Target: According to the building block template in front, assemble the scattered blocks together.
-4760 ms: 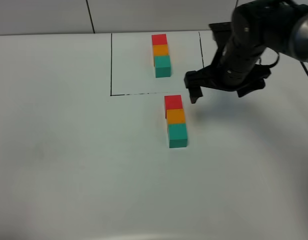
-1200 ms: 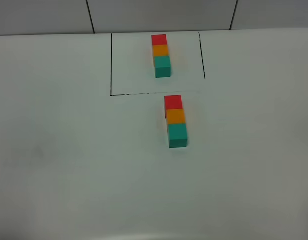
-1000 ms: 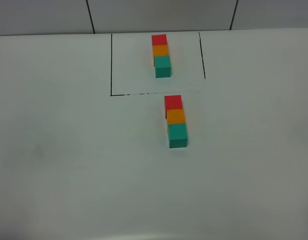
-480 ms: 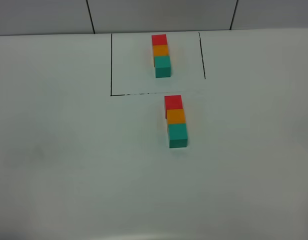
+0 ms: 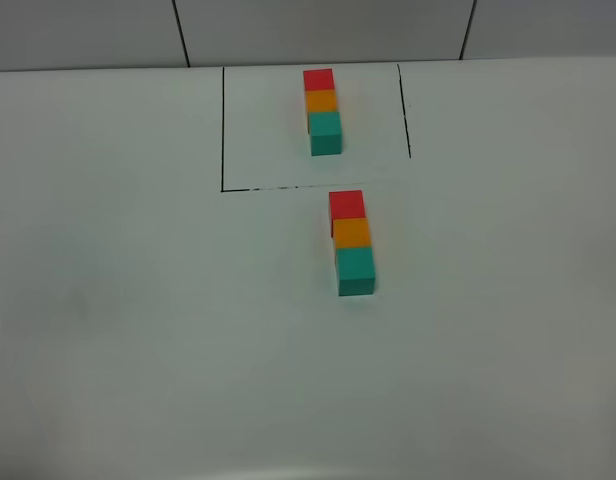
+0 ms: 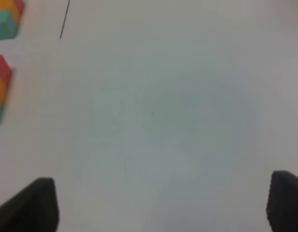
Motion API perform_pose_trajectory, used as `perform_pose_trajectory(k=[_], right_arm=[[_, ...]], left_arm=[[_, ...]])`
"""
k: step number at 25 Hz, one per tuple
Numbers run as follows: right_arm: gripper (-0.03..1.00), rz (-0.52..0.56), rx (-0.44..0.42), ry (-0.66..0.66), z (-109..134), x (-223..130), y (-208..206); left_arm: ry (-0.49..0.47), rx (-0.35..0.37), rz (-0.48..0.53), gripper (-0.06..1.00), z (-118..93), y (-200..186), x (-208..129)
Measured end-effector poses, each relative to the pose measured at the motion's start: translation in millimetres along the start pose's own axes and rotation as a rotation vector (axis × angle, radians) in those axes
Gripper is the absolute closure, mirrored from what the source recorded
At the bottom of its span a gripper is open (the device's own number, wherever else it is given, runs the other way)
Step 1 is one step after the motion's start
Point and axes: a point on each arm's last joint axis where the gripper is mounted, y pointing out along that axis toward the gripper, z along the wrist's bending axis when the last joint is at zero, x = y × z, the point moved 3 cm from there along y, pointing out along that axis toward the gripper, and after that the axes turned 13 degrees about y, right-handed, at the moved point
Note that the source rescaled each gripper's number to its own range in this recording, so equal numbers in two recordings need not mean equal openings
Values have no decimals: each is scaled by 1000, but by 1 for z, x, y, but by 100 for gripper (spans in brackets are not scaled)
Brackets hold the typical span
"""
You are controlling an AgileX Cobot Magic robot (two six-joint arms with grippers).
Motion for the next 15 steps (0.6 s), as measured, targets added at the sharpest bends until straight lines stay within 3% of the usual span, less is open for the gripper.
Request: perform_pose_trajectory(k=[15], right_arm=[[22, 2, 4, -45, 1, 0, 0]], left_arm=[[0, 0, 0, 58, 0, 0, 0]])
